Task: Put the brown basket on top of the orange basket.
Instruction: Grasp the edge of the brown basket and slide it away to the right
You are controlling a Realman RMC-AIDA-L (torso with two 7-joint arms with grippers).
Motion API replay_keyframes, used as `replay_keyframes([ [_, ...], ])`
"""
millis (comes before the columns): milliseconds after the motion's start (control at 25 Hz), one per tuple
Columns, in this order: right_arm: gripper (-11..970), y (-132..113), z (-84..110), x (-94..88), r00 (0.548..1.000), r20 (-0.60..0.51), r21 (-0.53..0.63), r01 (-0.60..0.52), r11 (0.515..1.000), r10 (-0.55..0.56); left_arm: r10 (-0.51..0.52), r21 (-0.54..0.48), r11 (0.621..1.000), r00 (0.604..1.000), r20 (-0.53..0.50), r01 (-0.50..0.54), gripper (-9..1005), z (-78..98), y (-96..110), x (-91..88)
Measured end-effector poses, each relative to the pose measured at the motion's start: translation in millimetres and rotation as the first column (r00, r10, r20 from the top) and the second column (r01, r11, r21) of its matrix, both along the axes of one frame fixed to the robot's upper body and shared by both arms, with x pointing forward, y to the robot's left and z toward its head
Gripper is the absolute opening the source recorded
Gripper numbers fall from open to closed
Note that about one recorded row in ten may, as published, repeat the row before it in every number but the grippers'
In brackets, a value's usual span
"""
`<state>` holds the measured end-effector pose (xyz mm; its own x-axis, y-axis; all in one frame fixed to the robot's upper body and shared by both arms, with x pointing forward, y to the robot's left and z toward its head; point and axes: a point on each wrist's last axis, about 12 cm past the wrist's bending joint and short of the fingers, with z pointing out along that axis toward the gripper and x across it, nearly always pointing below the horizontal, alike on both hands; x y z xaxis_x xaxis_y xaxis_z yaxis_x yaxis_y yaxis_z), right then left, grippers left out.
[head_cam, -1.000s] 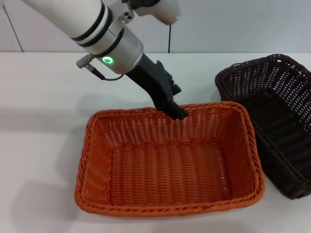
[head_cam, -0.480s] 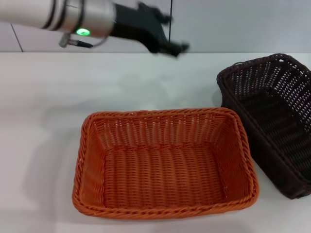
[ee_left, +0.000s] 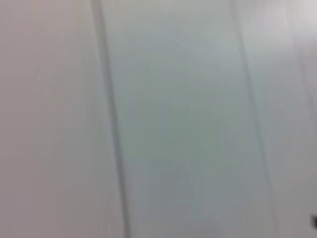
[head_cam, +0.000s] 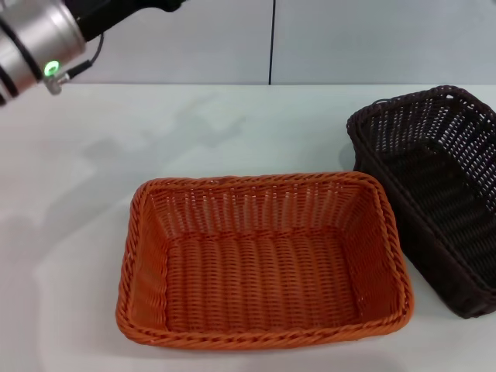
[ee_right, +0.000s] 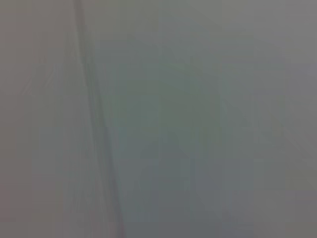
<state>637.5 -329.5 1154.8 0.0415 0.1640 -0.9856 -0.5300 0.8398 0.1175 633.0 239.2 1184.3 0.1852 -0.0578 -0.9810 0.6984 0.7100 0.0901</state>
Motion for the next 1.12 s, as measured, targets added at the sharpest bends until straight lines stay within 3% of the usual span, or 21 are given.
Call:
replay_keyframes([
  [40, 588, 0, 0.0, 0.0, 1.0, 0.0, 0.0, 0.0, 1.0, 0.0, 0.0, 0.0, 1.0, 1.0, 0.0, 0.0, 843, 0.0, 0, 0.0],
  [200, 588, -22, 20.3, -11.1, 0.98, -0.122, -0.168, -0.175, 0.97, 0.156, 0.053, -0.099, 0.994, 0.998, -0.032, -0.056, 843, -20.4, 1, 0.0],
  [240, 587, -27, 26.4, -15.0, 0.965, -0.173, -0.214, -0.232, 0.949, 0.196, 0.053, -0.099, 0.994, 0.998, -0.032, -0.056, 843, -20.4, 1, 0.0],
  [280, 587, -33, 33.5, -21.8, 0.931, -0.268, -0.296, -0.324, 0.898, 0.248, 0.051, -0.105, 0.993, 0.998, -0.037, -0.055, 843, -22.3, 0, -0.6],
  [320, 587, -33, 33.5, -21.8, 0.931, -0.268, -0.296, -0.324, 0.898, 0.248, 0.047, -0.126, 0.991, 0.997, -0.058, -0.054, 843, -27.7, -3, -2.1],
  [360, 587, -35, 35.9, -25.8, 0.908, -0.323, -0.338, -0.374, 0.864, 0.267, 0.048, -0.135, 0.989, 0.997, -0.067, -0.057, 843, -29.5, -4, -2.1],
  [400, 587, -41, 40.5, -34.3, 0.872, -0.41, -0.4, -0.435, 0.807, 0.267, 0.051, -0.145, 0.987, 0.996, -0.073, -0.062, 843, -30.8, -4, -1.9],
  [440, 587, -41, 40.5, -34.3, 0.872, -0.41, -0.4, -0.435, 0.807, 0.267, 0.058, -0.164, 0.984, 0.995, -0.086, -0.072, 843, -33.5, -5, -1.5],
  [600, 586, -51, 40.0, -52.4, 0.799, -0.574, -0.498, -0.515, 0.697, 0.181, 0.073, -0.188, 0.978, 0.992, -0.1, -0.091, 843, -37.0, -5, -0.5],
  [640, 586, -51, 40.0, -52.4, 0.799, -0.574, -0.498, -0.515, 0.697, 0.181, 0.078, -0.194, 0.976, 0.992, -0.101, -0.097, 843, -38.5, -7, 0.6],
  [680, 586, -54, 37.3, -56.3, 0.778, -0.612, -0.524, -0.53, 0.667, 0.137, 0.078, -0.194, 0.976, 0.992, -0.101, -0.097, 843, -38.5, -7, 0.6],
  [840, 585, -56, 31.7, -59.1, 0.742, -0.664, -0.542, -0.566, 0.621, 0.096, 0.078, -0.194, 0.976, 0.992, -0.101, -0.097, 843, -38.5, -7, 0.6],
  [960, 585, -51, 24.6, -62.1, 0.685, -0.722, -0.533, -0.64, 0.554, 0.097, 0.072, -0.195, 0.977, 0.992, -0.102, -0.091, 843, -37.8, -12, 3.2],
  [1000, 584, -47, 20.2, -64.6, 0.646, -0.756, -0.514, -0.686, 0.516, 0.105, 0.069, -0.191, 0.978, 0.992, -0.106, -0.088, 843, -37.6, -14, 4.7],
  [1120, 584, -44, 16.1, -68.0, 0.613, -0.782, -0.494, -0.72, 0.488, 0.111, 0.069, -0.182, 0.979, 0.991, -0.115, -0.089, 842, -38.9, -16, 5.6],
])
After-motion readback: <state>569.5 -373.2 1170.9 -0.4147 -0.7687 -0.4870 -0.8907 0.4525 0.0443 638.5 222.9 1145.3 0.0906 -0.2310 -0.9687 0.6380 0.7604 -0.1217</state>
